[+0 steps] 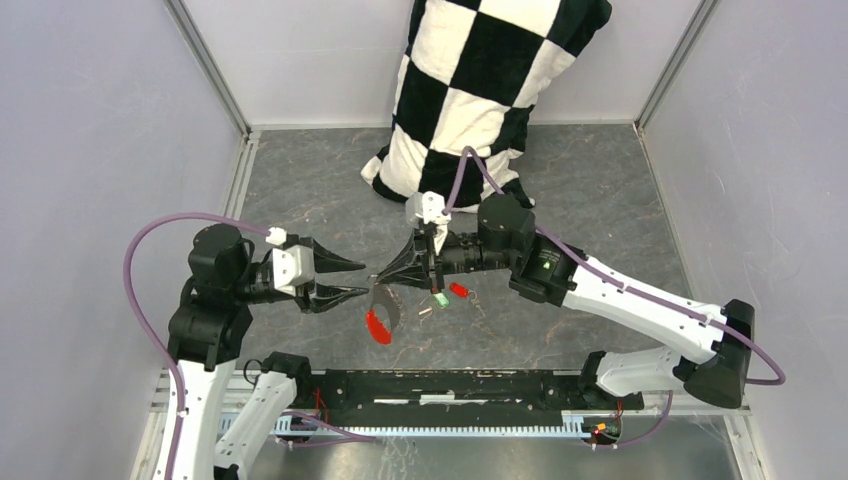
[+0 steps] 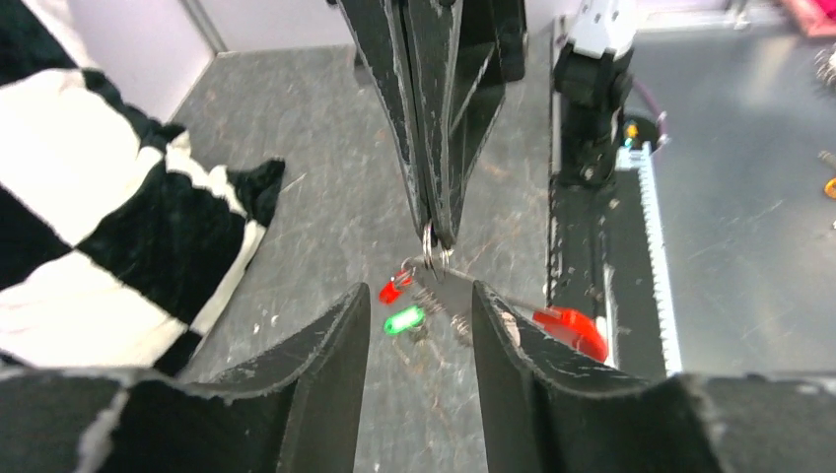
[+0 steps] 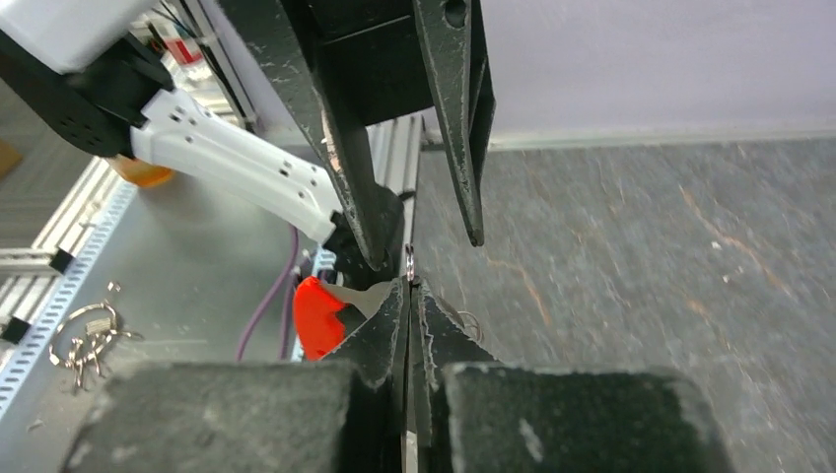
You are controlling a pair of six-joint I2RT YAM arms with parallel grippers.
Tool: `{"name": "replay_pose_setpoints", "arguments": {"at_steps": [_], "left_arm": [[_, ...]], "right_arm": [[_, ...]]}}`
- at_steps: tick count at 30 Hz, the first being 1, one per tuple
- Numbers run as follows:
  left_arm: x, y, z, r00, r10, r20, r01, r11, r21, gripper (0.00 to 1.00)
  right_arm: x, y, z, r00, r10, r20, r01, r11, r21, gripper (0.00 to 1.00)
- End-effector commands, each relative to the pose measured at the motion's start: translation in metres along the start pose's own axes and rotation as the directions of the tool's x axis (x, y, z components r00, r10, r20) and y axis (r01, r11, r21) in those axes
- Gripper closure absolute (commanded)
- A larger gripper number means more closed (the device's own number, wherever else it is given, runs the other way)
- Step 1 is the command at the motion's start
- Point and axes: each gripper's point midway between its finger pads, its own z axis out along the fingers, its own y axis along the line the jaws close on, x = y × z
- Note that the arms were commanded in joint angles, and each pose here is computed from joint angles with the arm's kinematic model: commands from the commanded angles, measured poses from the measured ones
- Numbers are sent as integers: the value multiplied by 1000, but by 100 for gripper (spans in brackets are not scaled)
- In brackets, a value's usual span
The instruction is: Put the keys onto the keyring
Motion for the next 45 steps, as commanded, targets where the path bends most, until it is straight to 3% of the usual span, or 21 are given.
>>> {"name": "replay_pose_setpoints", "arguments": {"at_steps": [1,6,12,22,40,45], "left_arm": [[24,9,-5,988,112,-102,-116,993,-34,50],[30,5,-3,988,122,-96,-123,992,-5,51],[34,0,0,993,96,-74,-94,995,39,57],[64,-13,-1,989,64,-130,-52,994,95,67],[70,-11,3,992,11,-126,5,993,122,74],[74,-10,3,991,5,-134,11,992,122,83]], "right_arm": [[21,-14,-11,977,-10,-213,26,997,71,99],[53,-13,-12,910,37,-414,-7,997,73,99],[59,-8,-2,856,34,-516,5,997,74,99],[50,-6,10,816,57,-576,-11,996,84,99],[37,-4,32,836,23,-548,9,998,55,99],[33,0,36,848,14,-529,6,999,36,99]]}}
